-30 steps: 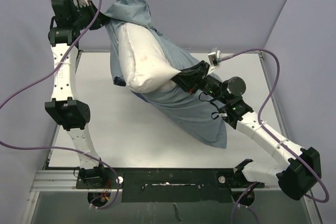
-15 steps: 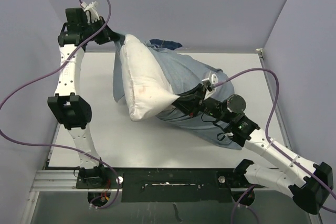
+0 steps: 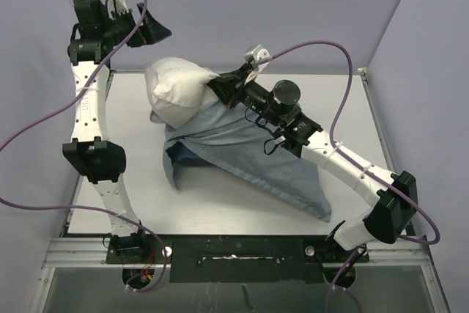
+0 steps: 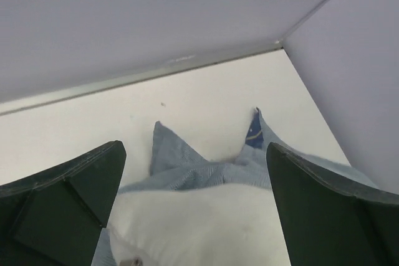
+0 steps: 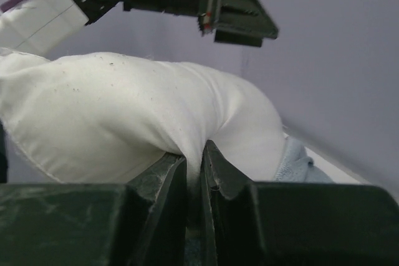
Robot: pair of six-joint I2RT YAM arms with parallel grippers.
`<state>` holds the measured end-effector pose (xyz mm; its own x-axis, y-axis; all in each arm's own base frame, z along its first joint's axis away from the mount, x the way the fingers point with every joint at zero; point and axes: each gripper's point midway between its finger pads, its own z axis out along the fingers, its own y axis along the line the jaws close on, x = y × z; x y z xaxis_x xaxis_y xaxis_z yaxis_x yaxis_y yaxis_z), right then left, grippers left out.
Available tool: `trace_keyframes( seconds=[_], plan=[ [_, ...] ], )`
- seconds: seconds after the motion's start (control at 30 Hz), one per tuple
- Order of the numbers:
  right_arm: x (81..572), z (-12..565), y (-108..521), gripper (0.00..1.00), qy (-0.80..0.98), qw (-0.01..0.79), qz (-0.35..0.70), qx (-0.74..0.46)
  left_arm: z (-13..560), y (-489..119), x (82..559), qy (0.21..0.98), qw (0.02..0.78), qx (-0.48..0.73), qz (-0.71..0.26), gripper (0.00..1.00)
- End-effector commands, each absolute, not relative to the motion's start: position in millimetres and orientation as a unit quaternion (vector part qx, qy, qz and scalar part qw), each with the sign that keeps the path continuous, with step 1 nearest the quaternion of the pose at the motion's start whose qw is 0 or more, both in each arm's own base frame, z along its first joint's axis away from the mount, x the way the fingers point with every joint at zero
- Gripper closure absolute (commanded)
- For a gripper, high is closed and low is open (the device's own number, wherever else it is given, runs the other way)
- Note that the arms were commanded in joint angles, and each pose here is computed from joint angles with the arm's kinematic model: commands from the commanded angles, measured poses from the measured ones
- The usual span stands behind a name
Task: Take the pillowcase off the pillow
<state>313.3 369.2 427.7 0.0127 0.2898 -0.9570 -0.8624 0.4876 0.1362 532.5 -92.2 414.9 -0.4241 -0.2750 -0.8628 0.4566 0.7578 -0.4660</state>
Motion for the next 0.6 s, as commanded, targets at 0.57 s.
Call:
trace_keyframes(
  seconds=[0.57],
  plan=[
    [378.8, 510.3, 273.0, 1.0, 0.485, 0.816, 0.311, -0.038, 441.6, -124.1, 388.9, 0.691, 0.518, 0.243, -0.443, 0.02]
  ],
)
